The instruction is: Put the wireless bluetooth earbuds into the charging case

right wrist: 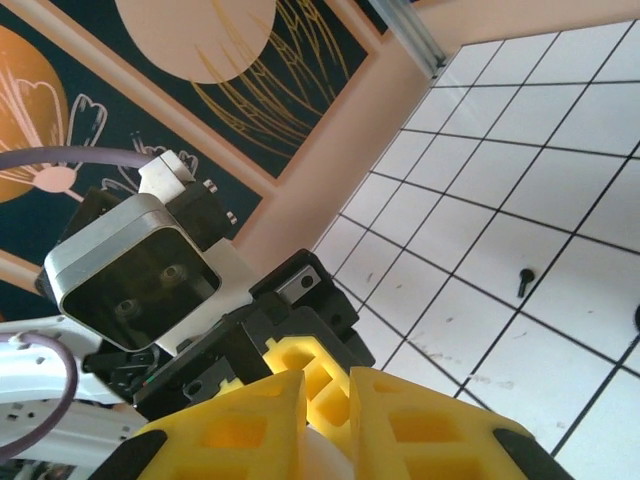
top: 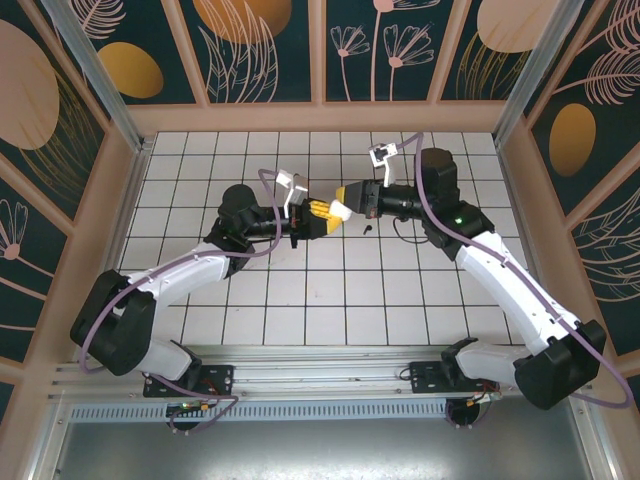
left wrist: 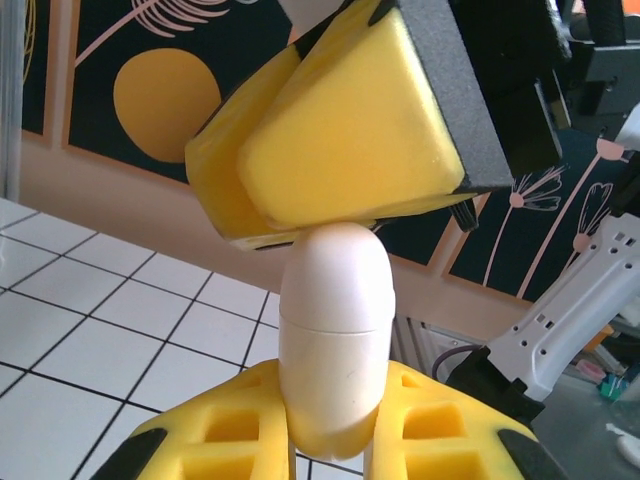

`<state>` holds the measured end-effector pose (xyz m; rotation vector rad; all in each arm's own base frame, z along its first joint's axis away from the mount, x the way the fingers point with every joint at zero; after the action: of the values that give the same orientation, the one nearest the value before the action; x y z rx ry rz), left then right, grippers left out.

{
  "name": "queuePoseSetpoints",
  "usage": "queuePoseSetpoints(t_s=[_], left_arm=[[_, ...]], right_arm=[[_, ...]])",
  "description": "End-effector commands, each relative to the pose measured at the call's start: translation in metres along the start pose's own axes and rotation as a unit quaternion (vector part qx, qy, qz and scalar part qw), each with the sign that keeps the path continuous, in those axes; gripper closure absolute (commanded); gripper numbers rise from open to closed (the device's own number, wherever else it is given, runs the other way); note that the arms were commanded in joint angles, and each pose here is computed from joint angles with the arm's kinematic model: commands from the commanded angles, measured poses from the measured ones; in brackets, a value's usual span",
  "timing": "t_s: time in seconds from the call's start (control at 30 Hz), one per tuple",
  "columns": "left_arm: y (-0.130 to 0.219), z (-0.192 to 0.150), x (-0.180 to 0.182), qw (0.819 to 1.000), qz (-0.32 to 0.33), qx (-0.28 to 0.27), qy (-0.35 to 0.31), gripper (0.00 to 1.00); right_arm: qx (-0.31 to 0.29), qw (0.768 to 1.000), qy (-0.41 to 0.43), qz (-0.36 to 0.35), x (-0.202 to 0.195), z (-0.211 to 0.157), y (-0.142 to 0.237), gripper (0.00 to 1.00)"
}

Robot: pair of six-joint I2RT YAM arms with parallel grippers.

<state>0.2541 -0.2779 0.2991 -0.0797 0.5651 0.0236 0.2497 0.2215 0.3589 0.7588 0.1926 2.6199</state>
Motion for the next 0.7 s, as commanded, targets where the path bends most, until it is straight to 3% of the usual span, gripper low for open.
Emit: queuePoseSetpoints(t_s=[0.0, 0.2, 0.37, 0.5, 0.67], left_arm=[[0.003, 0.031, -0.012, 0.997, -0.007, -0.064, -0.032, 1.00], [0.008, 0.025, -0.008, 0.998, 0.002, -0.058, -0.020, 1.00], [0.011, 0.023, -0.014, 0.998, -0.006, -0.053, -0.015, 1.00], [0.013, 0.025, -0.024, 0.999, -0.020, -0.045, -0.015, 1.00], [0.015, 0.029, -0.037, 0.998, -0.051, -0.033, -0.009, 1.00]], right_arm=[[0.063, 0.998, -0.012, 0.002, -0.002, -0.034, -0.014, 0.80], [-0.015, 1.000, 0.027, -0.003, 0.013, -0.008, 0.006, 0.63], [-0.101, 0.991, 0.081, 0.021, 0.029, 0.015, 0.033, 0.55], [-0.095, 0.986, 0.112, 0.084, 0.040, 0.008, 0.034, 0.52], [-0.079, 0.982, 0.128, 0.115, 0.044, -0.004, 0.034, 0.51]])
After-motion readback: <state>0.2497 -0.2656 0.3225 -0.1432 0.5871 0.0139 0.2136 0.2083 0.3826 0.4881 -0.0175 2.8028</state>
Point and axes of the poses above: each hand's point on the last joint's axis, 136 mm out from that joint toward the fingers, its own y axis back along the fingers, its own x axis along the line the jaws close on, z = x × y, the point moved 6 cm from there along y, back along the fingers, and after that the axes turned 12 degrees about y, right-handed, at the moved point
